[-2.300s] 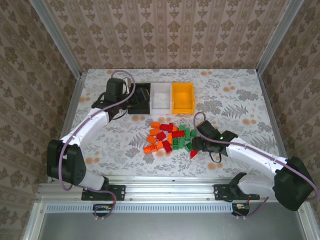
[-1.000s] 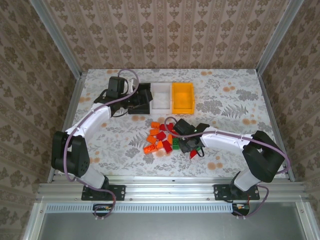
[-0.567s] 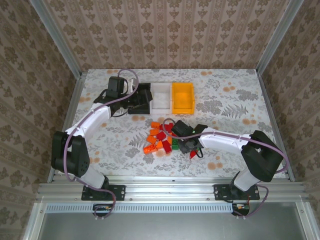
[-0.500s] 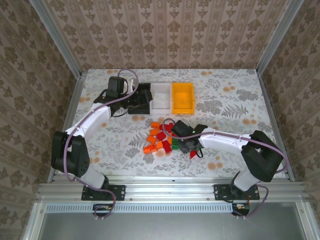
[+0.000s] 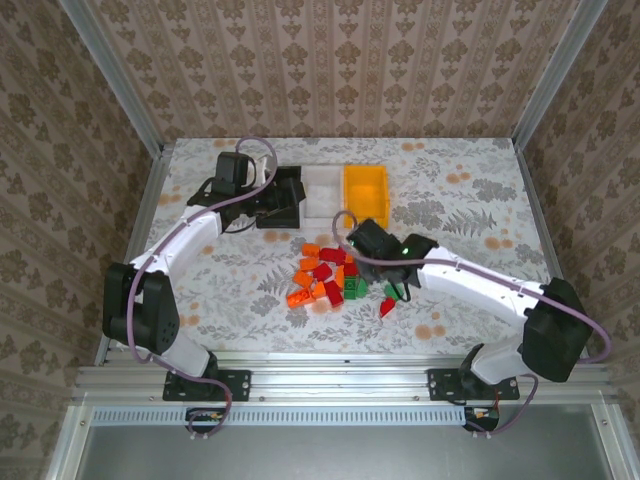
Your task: Sort the legos into containers by color
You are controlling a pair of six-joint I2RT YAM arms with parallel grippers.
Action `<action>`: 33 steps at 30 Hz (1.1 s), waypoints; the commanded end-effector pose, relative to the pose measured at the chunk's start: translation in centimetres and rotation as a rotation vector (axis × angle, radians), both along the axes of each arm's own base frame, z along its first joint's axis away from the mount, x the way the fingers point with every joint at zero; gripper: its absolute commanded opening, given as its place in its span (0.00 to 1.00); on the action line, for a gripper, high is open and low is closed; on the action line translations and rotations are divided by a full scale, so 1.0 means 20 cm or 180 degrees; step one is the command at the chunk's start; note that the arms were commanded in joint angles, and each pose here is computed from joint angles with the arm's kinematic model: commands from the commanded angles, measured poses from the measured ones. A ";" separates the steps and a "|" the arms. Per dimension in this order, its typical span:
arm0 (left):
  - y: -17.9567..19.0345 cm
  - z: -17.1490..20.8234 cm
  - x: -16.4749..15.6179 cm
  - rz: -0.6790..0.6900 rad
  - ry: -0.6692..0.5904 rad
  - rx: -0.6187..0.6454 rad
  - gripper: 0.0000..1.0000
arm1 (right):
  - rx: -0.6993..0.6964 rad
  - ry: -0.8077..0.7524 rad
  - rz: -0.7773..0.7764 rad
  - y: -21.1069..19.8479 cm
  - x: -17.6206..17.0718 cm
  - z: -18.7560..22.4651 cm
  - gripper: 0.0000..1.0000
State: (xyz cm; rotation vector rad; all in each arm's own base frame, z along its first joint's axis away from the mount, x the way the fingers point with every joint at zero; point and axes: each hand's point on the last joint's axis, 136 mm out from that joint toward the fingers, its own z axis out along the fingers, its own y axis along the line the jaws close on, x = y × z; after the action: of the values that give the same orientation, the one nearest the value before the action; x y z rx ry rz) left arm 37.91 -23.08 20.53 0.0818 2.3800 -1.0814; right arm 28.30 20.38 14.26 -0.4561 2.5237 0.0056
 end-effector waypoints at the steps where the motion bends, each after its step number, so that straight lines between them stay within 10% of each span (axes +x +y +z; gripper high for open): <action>1: -0.03 0.08 0.01 -0.0091 -0.0051 -0.0153 0.88 | 0.0020 -0.0456 -0.0275 -0.07 0.28 0.19 0.28; 12: -0.13 -0.10 -0.02 -0.0257 0.0439 -0.0221 0.85 | -0.0069 -0.0355 -0.0583 0.01 1.02 0.04 0.28; 33: -0.09 -0.19 -0.05 -0.0208 0.0577 0.0316 0.80 | 0.0150 -0.0210 -0.0571 0.02 1.05 0.08 0.46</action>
State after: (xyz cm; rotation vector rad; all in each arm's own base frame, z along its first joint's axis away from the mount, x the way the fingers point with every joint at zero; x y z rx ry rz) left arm 37.33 -25.04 16.90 0.0587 2.5653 -1.1271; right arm 50.21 21.17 12.36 -0.2110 2.5182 -0.0483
